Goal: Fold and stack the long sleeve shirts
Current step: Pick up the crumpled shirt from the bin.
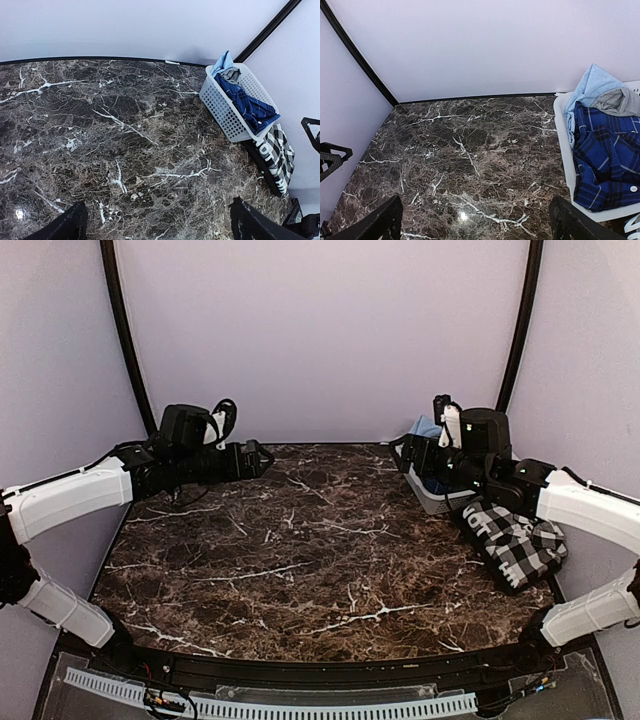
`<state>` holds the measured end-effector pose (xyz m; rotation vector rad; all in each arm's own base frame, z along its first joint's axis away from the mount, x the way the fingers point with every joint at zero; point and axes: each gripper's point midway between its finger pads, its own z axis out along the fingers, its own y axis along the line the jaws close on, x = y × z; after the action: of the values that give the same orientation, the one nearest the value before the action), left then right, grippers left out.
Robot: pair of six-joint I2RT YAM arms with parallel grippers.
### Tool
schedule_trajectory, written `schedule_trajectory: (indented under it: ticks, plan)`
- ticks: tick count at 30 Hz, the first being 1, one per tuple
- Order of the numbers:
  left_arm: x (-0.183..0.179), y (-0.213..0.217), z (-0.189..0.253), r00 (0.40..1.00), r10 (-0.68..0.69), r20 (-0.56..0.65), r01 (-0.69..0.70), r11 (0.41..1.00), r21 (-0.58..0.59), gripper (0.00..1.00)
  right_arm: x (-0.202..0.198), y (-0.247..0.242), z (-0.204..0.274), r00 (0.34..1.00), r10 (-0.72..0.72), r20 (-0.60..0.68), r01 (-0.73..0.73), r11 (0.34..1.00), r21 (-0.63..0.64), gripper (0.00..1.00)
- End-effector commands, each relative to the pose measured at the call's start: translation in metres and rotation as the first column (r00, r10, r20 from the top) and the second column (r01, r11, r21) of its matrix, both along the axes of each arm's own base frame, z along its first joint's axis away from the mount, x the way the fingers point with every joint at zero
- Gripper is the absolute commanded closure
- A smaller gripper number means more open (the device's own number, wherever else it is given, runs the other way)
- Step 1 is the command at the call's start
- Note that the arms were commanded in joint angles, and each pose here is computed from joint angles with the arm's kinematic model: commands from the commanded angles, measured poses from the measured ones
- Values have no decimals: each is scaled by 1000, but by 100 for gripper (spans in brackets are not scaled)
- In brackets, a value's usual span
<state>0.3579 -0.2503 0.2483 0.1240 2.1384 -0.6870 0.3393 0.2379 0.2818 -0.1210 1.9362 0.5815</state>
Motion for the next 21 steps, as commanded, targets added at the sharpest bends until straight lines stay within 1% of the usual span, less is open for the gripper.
schedule_trajectory:
  ticks: [1,14,17,21]
  plan:
    - [-2,6,11,999,8,43,-7,1000,-10,2,1,-1,15,999,-11,40,10,1000,19,1]
    - [-6,9,10,999,6,42,-6,1000,-3,2,13,5,-3,999,-24,-22,23,999,-44,1]
    - [-5,9,10,999,6,42,-6,1000,-2,2,24,-4,-4,998,-62,-30,59,996,-68,1]
    - [-4,8,8,999,4,36,-4,1000,6,2,51,-31,-8,990,-129,-62,123,988,-88,1]
